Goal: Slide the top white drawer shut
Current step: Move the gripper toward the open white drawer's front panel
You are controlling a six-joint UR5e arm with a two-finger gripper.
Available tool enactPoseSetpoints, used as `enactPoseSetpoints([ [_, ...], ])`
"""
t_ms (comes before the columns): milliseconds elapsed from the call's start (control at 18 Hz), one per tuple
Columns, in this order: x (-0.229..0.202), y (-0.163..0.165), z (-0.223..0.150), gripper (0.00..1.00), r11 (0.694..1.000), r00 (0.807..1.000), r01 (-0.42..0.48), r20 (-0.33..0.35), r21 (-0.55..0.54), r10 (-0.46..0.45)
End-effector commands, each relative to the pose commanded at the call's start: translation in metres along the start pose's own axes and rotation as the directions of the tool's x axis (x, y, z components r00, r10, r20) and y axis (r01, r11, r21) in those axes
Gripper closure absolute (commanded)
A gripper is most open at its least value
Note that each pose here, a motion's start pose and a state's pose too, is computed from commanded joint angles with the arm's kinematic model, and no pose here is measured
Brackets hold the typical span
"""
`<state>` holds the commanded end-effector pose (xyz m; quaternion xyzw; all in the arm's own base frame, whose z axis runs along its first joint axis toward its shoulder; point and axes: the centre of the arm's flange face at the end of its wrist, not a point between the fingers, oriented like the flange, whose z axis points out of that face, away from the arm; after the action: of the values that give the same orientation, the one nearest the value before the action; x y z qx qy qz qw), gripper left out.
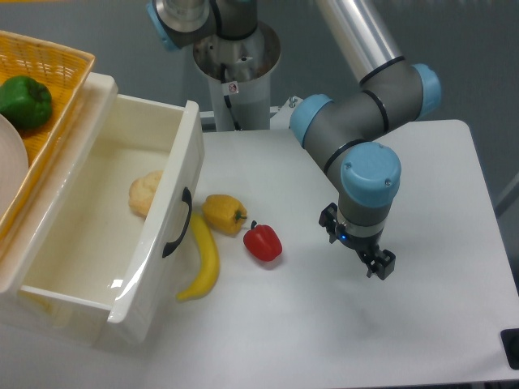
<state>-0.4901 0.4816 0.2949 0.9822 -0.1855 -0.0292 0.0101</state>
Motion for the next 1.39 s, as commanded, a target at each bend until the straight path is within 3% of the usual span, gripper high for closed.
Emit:
enactPoseSetpoints([
  [611, 0.008, -0.016, 0.006, 0.00, 0.999, 1.000, 0.028, 0.001, 0.025, -0.028],
  [944, 0.026, -0.018, 0.020, 0.00, 0.998, 0.998, 0.053, -0.036, 0.016, -0.052],
  [1111, 0.028, -0.030, 0.019, 0.00, 0.988, 0.989, 0.143, -0.040, 0.055, -0.140],
  [1222, 0.026, -0.037, 0.016, 0.00, 0.959, 0.968, 0.249, -0.053, 0.133, -0.244],
  [1389, 0.025, -0.046, 0.011, 0.53, 0.882, 0.905, 0.425, -0.124, 0.203, -0.407],
])
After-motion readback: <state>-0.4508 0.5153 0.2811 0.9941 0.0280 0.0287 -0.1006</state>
